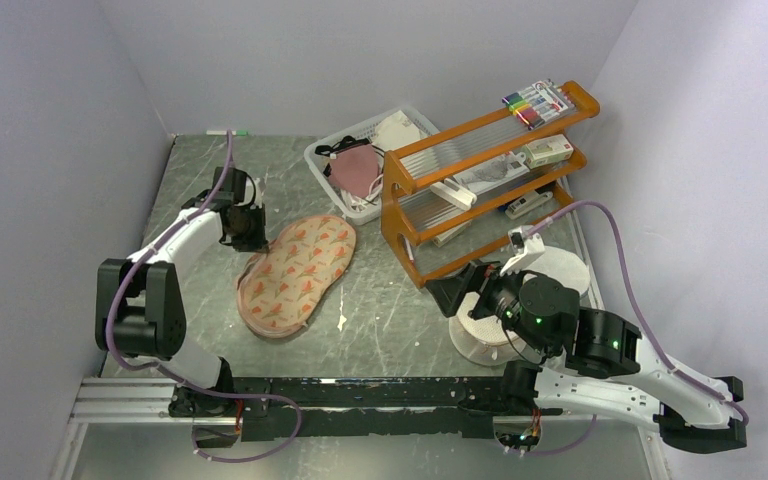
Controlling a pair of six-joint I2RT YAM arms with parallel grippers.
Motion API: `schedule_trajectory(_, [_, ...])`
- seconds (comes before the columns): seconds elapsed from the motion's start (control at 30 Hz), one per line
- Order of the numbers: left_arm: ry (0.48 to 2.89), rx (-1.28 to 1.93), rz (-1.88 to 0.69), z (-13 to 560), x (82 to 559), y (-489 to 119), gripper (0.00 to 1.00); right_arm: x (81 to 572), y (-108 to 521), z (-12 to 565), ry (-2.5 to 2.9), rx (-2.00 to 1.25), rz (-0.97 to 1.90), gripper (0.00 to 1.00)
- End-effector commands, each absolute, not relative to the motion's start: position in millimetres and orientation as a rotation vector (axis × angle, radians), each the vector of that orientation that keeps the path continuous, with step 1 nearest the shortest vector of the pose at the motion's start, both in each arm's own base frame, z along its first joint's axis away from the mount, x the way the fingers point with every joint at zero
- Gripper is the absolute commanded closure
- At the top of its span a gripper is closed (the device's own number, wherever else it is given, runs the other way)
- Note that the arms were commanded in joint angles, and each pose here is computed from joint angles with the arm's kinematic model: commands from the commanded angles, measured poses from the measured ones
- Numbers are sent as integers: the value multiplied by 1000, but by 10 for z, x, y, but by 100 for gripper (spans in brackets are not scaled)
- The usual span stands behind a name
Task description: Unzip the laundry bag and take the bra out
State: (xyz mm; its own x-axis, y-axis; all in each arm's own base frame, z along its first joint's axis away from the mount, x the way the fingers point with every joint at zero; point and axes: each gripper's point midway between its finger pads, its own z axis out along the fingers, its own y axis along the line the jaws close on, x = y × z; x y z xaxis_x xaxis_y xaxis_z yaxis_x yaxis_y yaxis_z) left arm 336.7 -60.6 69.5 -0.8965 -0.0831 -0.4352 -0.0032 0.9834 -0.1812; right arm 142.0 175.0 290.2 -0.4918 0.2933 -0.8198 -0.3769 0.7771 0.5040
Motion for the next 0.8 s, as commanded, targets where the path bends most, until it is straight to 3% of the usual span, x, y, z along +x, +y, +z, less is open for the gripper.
schedule_trajectory(0.0, [2686, -67, -118, 680, 3418, -443, 93, 1447, 1769, 2975, 1901, -50, 814, 0])
schedule_trajectory(0.1, [2725, -113, -40, 597, 3369, -345, 89, 1447, 1781, 2964, 1898, -50, 820, 0])
schedule_trajectory(0.23, [2668, -231, 227, 760, 3345, -5, 51, 1455, 1789, 2959, 1907, -60, 803, 0])
schedule_trajectory(0.33, [2554, -268, 276, 1068, 3344, 70, 14, 1462, 1790, 2950, 1917, -66, 786, 0])
schedule_trajectory(0.37, [2509, -273, 265, 1193, 3344, 64, 10, 1464, 1796, 2937, 1921, -70, 781, 0])
schedule_trajectory(0.47, [2387, -261, 134, 1529, 3323, -101, 4, 1476, 1825, 2883, 1937, -85, 758, 0])
schedule_trajectory(0.63, [2171, -28, -333, 2063, 3172, -790, 1, 1524, 1885, 2759, 1982, -126, 674, 0])
schedule_trajectory(0.77, [2070, 60, -465, 2473, 2978, -998, 0, 1638, 1837, 2658, 2021, -113, 521, 0])
